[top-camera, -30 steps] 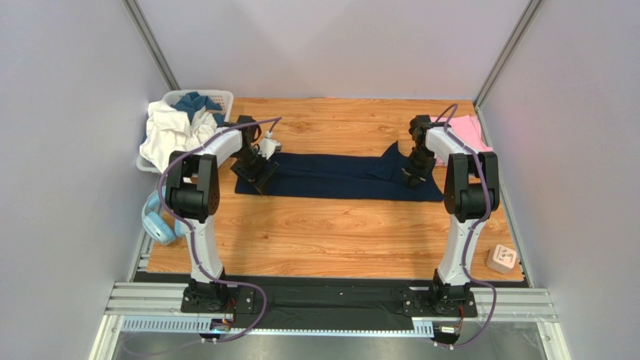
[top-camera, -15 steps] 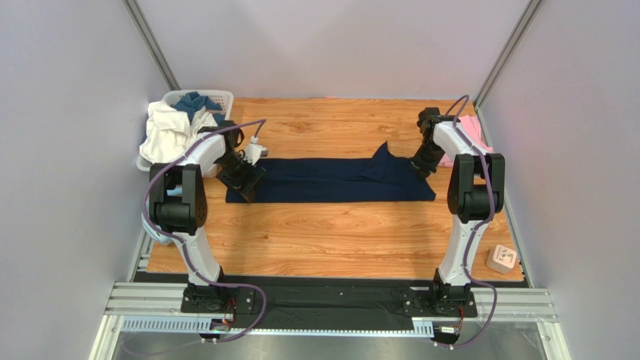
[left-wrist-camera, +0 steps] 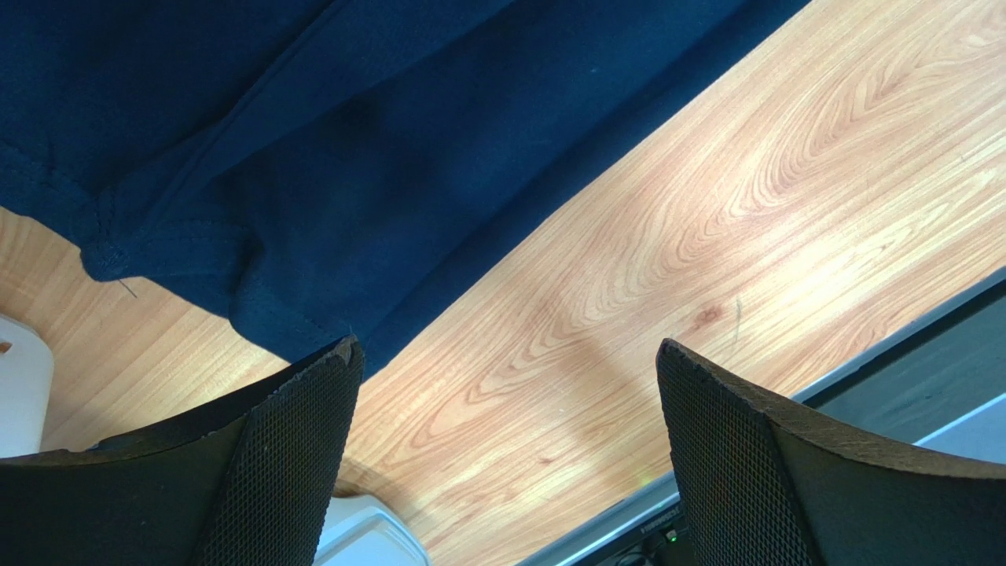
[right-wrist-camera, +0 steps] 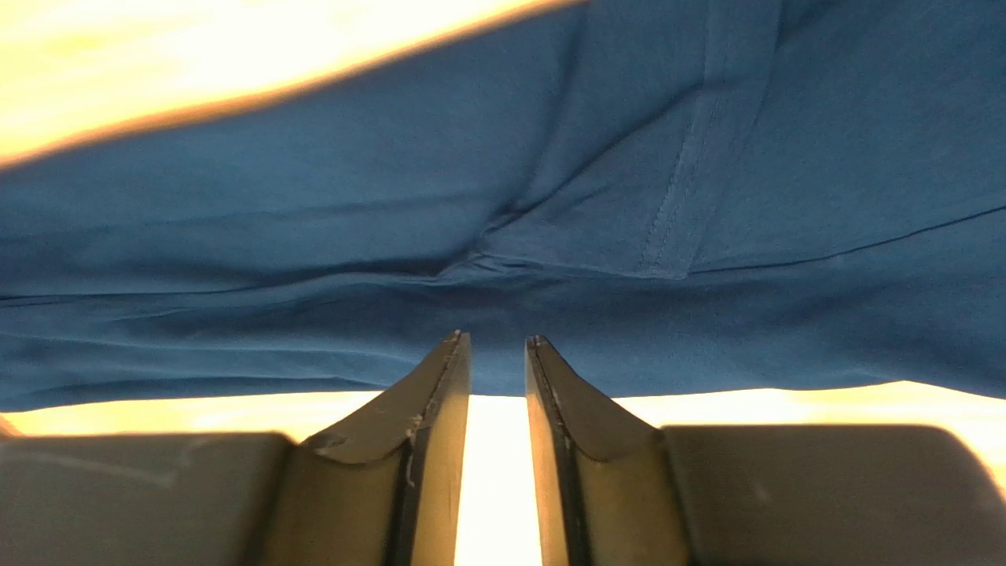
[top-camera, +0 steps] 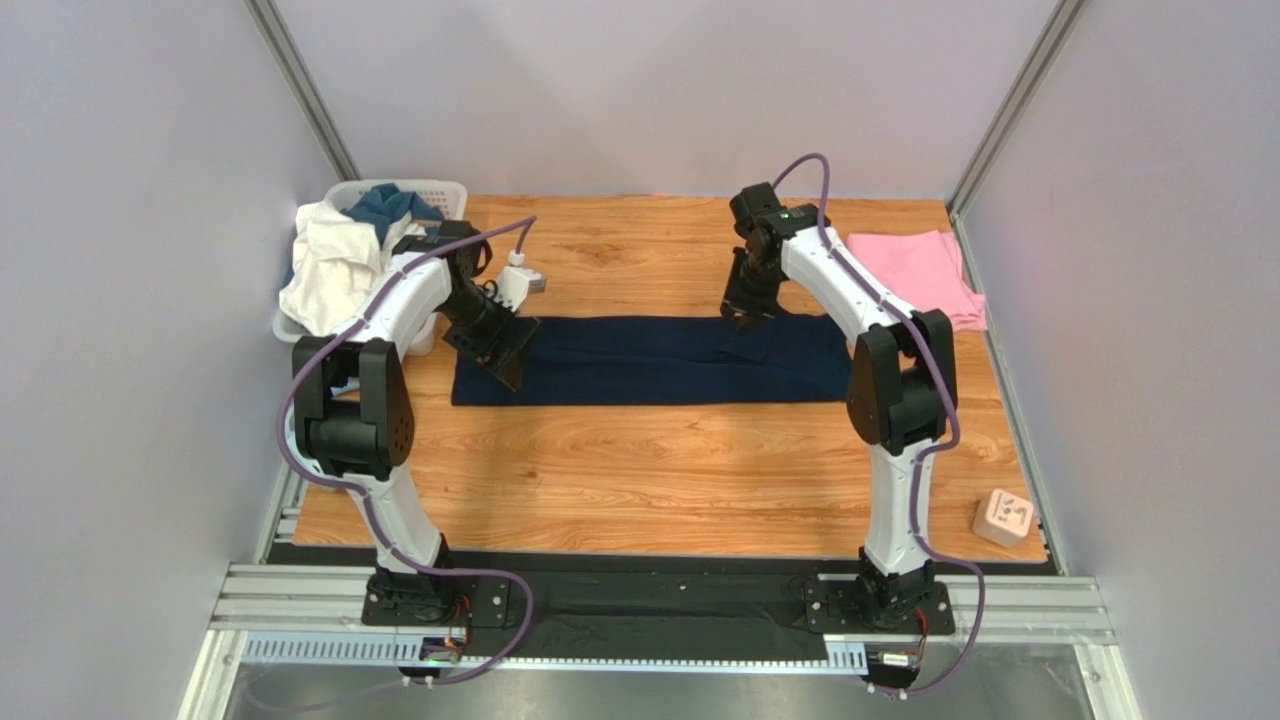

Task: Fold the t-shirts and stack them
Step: Fold the other side of the tshirt into a rectangle

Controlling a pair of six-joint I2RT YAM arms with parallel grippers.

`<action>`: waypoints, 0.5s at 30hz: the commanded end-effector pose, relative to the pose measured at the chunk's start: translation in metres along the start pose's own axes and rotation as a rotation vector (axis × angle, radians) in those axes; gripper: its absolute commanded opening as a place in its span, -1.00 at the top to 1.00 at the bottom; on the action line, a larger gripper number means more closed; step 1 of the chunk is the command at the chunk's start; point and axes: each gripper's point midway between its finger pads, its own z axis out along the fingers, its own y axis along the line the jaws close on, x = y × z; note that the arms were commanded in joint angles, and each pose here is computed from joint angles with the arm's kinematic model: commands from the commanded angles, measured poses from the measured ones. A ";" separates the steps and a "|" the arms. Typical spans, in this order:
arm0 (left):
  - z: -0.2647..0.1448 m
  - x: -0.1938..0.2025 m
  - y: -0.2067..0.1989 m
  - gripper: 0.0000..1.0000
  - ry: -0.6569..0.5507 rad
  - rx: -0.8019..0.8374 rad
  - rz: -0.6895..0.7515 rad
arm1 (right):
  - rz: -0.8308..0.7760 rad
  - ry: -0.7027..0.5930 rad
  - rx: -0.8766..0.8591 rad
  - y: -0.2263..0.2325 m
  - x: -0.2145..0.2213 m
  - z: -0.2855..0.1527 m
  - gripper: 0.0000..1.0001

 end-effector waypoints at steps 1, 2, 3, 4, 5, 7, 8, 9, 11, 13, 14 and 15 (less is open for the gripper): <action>-0.006 -0.008 -0.001 -0.99 -0.026 -0.005 0.001 | 0.029 0.077 0.025 -0.015 0.014 0.022 0.37; -0.005 -0.008 0.000 -0.99 -0.022 -0.006 -0.002 | 0.022 0.084 0.026 -0.013 0.017 0.024 0.34; -0.006 -0.011 0.001 -0.99 -0.029 -0.008 0.000 | 0.019 0.090 0.031 -0.014 0.019 0.027 0.32; -0.006 -0.011 0.001 -0.99 -0.029 -0.008 -0.001 | 0.014 0.093 0.032 -0.013 0.020 0.027 0.31; -0.006 -0.012 0.001 -0.99 -0.030 -0.009 -0.002 | 0.013 0.101 0.037 -0.014 0.022 0.030 0.29; -0.006 -0.013 0.003 -0.99 -0.029 -0.014 -0.002 | 0.012 0.113 0.038 -0.014 0.025 0.034 0.28; -0.006 -0.013 0.003 -1.00 -0.030 -0.013 -0.002 | 0.013 0.121 0.041 -0.015 0.027 0.035 0.26; -0.006 -0.013 0.004 -0.99 -0.029 -0.017 -0.001 | 0.009 0.127 0.047 -0.015 0.030 0.039 0.26; -0.006 -0.013 0.004 -0.99 -0.029 -0.021 0.002 | 0.008 0.137 0.053 -0.016 0.033 0.043 0.24; -0.005 -0.012 0.005 -0.99 -0.026 -0.023 0.002 | 0.003 0.151 0.058 -0.016 0.038 0.047 0.24; -0.004 -0.012 0.005 -0.99 -0.025 -0.024 0.002 | 0.000 0.153 0.058 -0.014 0.039 0.049 0.23; -0.003 -0.011 0.006 -0.99 -0.020 -0.023 0.000 | -0.008 0.153 0.060 -0.013 0.040 0.050 0.23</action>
